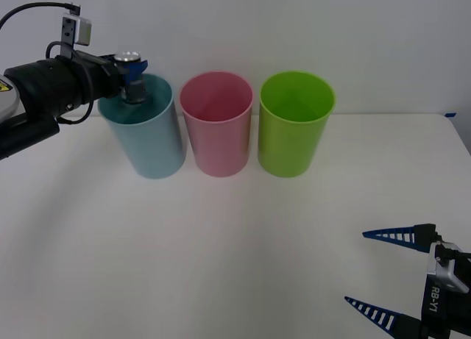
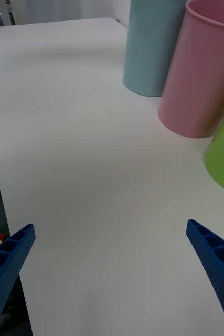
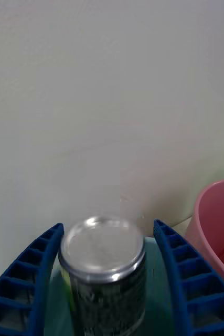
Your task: Put cans in the blue bin and PET bottles in the pink bin and trash in the green bin.
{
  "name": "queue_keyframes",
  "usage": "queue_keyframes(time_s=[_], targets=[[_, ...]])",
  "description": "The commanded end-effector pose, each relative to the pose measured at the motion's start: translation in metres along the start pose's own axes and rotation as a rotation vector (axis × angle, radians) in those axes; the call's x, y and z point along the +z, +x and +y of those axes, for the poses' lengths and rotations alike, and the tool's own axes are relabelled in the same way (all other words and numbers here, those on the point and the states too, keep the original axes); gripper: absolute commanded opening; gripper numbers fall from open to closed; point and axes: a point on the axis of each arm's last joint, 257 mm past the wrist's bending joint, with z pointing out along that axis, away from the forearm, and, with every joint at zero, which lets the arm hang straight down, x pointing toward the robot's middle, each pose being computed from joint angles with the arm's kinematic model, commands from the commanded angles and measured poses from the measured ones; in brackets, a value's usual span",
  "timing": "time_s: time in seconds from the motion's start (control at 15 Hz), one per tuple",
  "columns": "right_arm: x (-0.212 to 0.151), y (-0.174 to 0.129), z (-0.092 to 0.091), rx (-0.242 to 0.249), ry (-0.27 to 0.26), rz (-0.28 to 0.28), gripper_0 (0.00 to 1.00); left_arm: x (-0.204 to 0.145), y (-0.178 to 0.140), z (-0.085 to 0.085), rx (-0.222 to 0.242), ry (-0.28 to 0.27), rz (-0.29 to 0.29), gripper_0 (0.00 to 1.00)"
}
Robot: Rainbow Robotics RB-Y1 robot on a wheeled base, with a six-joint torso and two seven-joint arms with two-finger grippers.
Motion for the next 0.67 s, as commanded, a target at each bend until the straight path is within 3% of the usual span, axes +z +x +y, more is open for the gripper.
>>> queue_keyframes(time_s=[0.07,0.67], targets=[[0.0000,0.0000,0.0000,0.000,0.000,0.000,1.00,-0.0002,-0.0011,-0.0004,-0.010,0.002,-0.002,1.00],[0.0000,0.0000,0.0000,0.000,0.000,0.000,1.00,0.0004,-0.0052,-0.0080,-0.014,0.018,-0.010,1.00]])
